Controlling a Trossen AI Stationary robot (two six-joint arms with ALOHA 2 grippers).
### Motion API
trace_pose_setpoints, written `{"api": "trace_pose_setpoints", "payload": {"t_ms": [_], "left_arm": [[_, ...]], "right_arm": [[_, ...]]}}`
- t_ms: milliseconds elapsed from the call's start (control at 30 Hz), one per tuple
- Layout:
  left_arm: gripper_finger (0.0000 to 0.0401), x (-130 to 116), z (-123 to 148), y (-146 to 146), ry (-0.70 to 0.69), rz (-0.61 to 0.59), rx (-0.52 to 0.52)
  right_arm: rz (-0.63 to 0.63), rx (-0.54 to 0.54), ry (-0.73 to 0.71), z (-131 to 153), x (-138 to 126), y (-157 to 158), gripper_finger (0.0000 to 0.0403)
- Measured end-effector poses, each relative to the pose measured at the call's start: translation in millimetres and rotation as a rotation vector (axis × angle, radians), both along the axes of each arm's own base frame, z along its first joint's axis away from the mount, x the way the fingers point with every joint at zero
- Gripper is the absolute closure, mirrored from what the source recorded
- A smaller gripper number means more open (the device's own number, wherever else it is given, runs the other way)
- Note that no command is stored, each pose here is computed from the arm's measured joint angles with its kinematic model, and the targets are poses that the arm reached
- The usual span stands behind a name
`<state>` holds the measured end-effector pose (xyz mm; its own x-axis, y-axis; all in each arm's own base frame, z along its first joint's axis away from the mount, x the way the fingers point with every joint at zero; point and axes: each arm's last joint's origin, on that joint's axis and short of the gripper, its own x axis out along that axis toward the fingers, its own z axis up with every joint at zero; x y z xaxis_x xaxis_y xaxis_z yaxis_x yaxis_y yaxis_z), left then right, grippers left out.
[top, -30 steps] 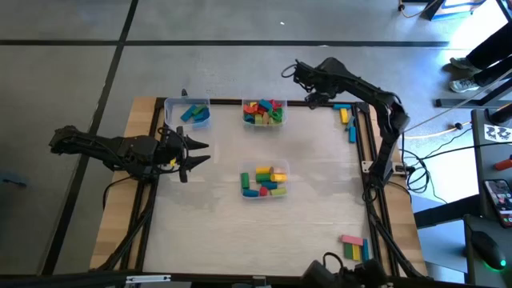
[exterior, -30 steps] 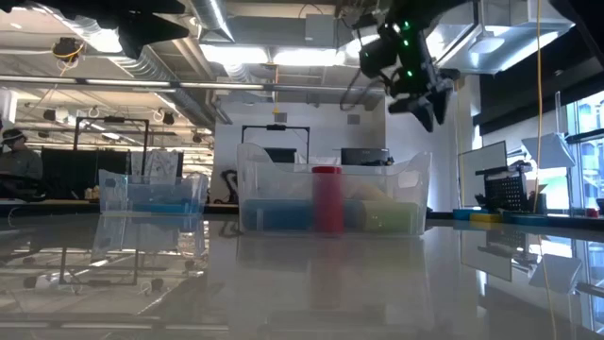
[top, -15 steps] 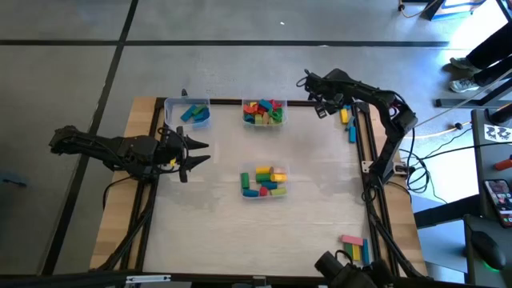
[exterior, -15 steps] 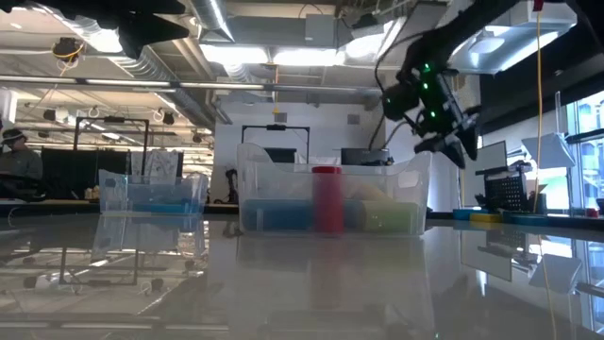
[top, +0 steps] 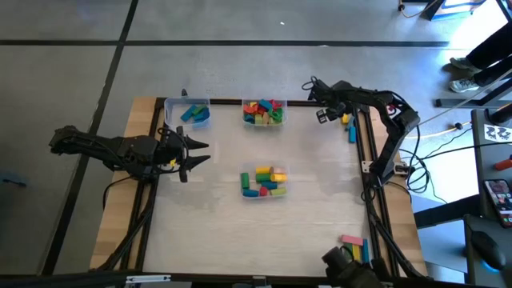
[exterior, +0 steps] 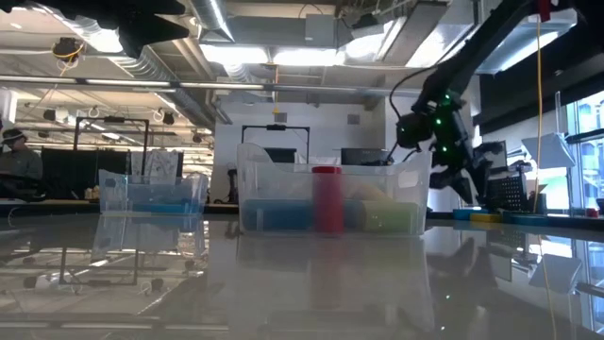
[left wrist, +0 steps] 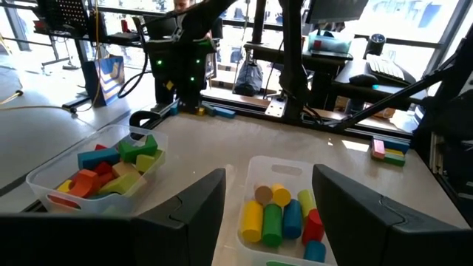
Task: Sort blocks by size
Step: Put the yellow rectangular block into the top left transparent bin
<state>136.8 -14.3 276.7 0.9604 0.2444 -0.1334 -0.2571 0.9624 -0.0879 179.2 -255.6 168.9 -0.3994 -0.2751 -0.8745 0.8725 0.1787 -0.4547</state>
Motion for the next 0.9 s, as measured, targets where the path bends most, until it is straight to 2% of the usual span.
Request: {"api": "trace_pose_setpoints", "payload": {"t_ms": [167,367,533,667,900], "left_arm": [[0.0203,0,-1,0,0.005,0.0,0.001],[0.0203,0,-3,0,0.026,0.0,0.005],[0.0203,0,-3,0,0.029,0.0,0.005],[0.0203,0,-3,0,0.031,0.0,0.005],[0.0203,0,-3,0,0.031,0.0,0.005]], "right_arm": [[-0.025,-0.007,-0.045,-13,-8,-3,0.0276],[-0.038,-0.063,-0.01,-16,-13,-6,0.035],[-0.045,-0.094,-0.024,-21,-11,-12,0.039],[-0.051,-0.113,0.022,-24,-13,-15,0.0399],[-0.054,-0.136,0.062,-23,-14,-15,0.0388]]}}
